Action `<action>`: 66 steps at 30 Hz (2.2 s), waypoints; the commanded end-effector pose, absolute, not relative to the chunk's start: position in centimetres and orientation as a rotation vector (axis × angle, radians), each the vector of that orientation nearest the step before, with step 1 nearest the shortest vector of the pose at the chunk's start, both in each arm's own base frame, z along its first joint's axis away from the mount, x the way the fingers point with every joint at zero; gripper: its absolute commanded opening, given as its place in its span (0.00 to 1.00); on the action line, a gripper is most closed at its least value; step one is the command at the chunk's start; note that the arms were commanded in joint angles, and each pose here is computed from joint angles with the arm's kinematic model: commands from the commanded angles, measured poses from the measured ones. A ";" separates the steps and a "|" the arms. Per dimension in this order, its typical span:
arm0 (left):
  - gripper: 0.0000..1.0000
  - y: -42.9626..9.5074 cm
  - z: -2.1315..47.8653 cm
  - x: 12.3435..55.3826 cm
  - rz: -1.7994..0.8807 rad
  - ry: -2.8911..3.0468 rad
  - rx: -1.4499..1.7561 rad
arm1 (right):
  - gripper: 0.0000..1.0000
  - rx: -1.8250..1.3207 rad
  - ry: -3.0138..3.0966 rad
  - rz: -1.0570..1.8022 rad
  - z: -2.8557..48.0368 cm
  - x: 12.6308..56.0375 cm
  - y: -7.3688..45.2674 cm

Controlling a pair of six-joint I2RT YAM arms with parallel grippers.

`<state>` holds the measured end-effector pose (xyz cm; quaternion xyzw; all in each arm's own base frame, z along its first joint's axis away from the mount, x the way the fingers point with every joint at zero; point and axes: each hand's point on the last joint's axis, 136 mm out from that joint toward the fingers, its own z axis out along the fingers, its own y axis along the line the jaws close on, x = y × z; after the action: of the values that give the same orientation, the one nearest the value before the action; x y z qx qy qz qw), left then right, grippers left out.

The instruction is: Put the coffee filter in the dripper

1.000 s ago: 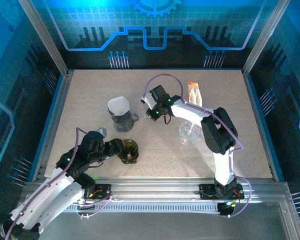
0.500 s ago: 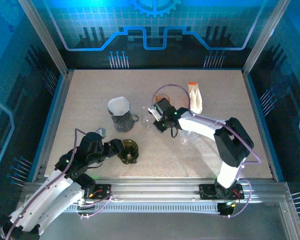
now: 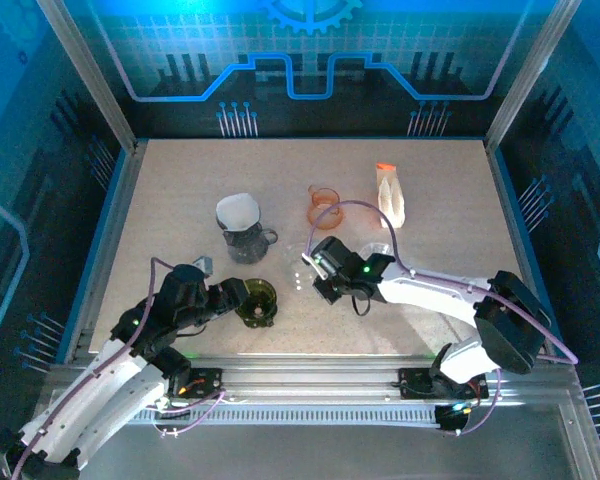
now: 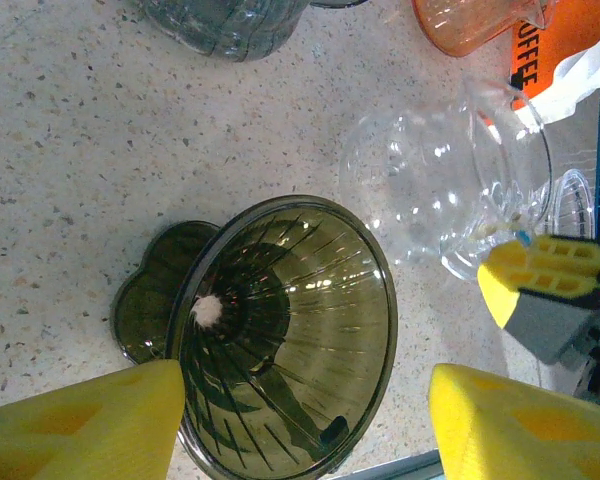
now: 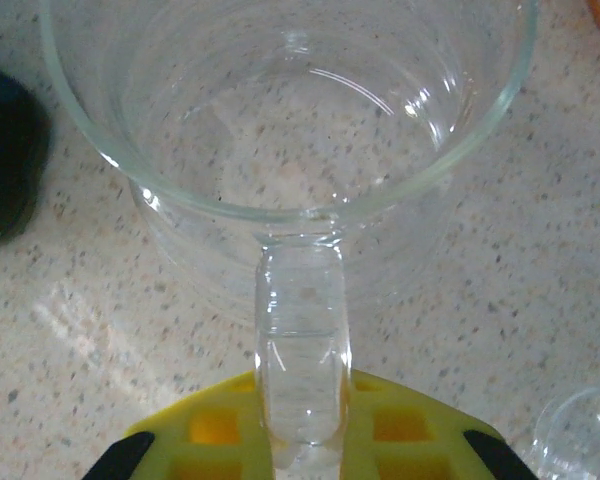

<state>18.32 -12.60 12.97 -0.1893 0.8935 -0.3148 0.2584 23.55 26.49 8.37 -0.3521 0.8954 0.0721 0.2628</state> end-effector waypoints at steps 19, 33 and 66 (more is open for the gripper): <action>0.67 -12.8 12.5 18.0 -0.883 2.426 -0.499 | 0.32 -0.846 2.459 0.155 7.9 19.1 23.2; 0.76 -13.4 14.0 18.4 -0.925 2.389 -0.462 | 0.58 -0.663 2.424 0.183 11.6 19.3 20.9; 0.99 -13.2 12.4 18.8 -0.917 2.377 -0.498 | 0.58 -0.148 2.601 0.164 7.3 22.8 11.3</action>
<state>18.56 -13.37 12.47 -0.1789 0.8855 -0.3385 0.2632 21.76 10.67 7.34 -0.0459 0.9674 0.0472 0.2447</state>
